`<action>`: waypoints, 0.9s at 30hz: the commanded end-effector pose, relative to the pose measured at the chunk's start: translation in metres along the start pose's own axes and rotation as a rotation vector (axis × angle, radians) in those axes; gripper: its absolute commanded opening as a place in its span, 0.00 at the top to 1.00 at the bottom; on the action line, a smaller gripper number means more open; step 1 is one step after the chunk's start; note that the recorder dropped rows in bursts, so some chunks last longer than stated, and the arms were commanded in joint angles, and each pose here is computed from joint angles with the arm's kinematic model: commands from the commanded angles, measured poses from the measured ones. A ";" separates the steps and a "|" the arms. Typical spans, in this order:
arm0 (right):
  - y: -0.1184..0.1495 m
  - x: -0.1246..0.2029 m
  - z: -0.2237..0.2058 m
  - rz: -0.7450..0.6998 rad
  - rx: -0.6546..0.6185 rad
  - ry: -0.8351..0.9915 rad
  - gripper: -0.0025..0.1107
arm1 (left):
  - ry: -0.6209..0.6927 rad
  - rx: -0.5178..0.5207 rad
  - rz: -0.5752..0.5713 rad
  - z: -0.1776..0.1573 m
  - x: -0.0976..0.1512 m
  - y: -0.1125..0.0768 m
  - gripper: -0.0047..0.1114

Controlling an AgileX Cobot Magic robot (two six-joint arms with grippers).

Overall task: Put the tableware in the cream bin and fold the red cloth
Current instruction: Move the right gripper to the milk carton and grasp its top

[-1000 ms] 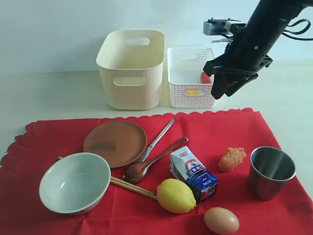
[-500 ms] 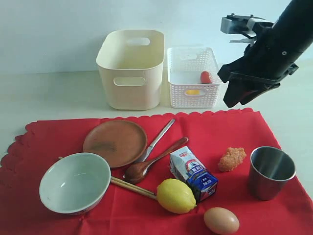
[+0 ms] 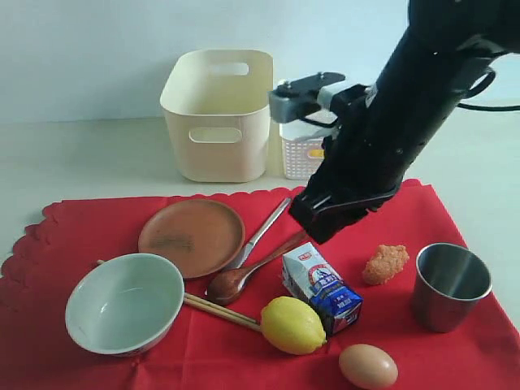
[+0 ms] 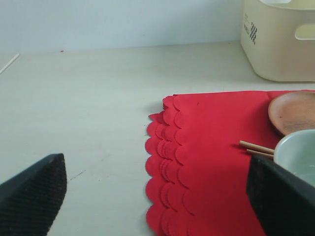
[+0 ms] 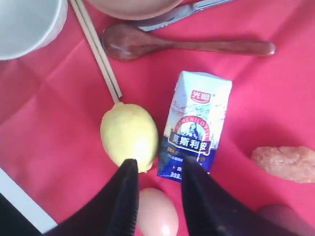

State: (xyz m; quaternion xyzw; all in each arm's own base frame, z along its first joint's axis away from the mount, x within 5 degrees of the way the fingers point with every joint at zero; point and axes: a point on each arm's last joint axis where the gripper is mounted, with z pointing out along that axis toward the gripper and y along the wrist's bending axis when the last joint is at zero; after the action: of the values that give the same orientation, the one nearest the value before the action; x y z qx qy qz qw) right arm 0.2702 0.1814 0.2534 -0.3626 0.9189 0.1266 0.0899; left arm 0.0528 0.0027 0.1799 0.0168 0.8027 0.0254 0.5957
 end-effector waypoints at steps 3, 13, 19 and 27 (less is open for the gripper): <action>0.010 -0.003 0.029 -0.078 0.058 0.095 0.69 | -0.013 -0.003 0.002 0.000 0.000 0.000 0.15; -0.007 -0.009 0.079 0.013 0.130 0.148 0.51 | -0.013 -0.003 0.002 0.000 0.000 0.000 0.15; -0.010 -0.013 0.086 0.013 0.136 0.111 0.50 | -0.013 -0.003 0.002 0.000 0.000 0.000 0.15; -0.013 -0.021 0.096 0.125 0.155 0.027 0.34 | -0.013 -0.003 0.002 0.000 0.000 0.000 0.15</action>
State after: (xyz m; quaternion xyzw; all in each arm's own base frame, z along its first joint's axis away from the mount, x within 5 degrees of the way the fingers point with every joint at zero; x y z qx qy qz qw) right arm 0.3007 0.2138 0.1721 -0.3046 0.9452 0.0592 0.1013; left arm 0.0528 0.0027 0.1799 0.0168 0.8027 0.0254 0.5957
